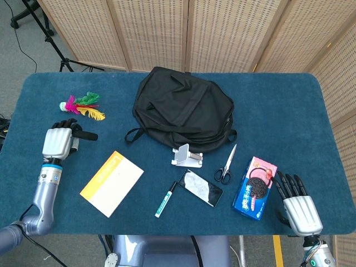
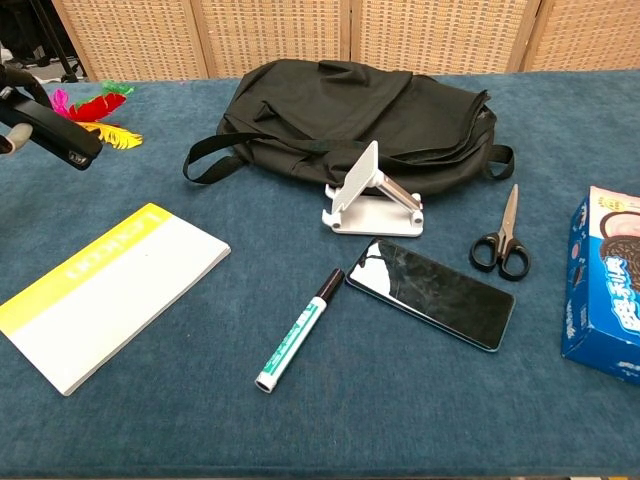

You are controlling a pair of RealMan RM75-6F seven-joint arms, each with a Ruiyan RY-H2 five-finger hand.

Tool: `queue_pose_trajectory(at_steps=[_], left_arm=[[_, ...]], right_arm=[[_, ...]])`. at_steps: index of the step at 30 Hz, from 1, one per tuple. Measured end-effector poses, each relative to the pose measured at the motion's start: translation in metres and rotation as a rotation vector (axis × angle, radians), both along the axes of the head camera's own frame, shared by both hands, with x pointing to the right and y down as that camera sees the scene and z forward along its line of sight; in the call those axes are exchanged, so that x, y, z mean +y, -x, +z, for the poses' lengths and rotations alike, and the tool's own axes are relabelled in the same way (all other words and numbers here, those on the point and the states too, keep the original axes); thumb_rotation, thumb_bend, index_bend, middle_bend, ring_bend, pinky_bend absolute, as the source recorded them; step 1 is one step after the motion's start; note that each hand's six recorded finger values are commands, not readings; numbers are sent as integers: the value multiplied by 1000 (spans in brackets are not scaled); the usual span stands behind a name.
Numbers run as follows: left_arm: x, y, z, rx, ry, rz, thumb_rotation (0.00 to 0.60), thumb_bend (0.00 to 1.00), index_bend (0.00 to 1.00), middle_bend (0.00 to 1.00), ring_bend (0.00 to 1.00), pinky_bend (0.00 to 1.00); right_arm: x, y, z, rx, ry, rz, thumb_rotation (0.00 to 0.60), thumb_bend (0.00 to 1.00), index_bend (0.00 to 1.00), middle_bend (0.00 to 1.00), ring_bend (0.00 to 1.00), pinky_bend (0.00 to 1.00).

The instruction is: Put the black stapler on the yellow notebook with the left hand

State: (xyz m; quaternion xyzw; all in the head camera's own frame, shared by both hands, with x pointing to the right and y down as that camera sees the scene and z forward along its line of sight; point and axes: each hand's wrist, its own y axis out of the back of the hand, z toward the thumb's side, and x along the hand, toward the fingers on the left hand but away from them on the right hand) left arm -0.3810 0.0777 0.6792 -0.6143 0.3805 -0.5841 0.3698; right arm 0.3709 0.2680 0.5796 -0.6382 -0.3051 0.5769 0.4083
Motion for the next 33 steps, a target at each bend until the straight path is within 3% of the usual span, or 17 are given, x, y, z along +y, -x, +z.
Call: queue_pose_trajectory(at_steps=[12,21,33], left_arm=[[19,-48,-19,153,-12,56,600,546,645,280,236,269],[59,-88,-33,281,35,129,600,546,645,281,236,269],[87,-82,-45,310,73,140,600,546,645,282,252,280]], right_arm=[[-1,-1,0,-1,-1,5,600,334,68,0,0,0],[-2,-3,-3,-5,-7,12,600,337,67,0,0,0],[-2,-3,-3,-7,-7,11,600,336,67,0,0,0]])
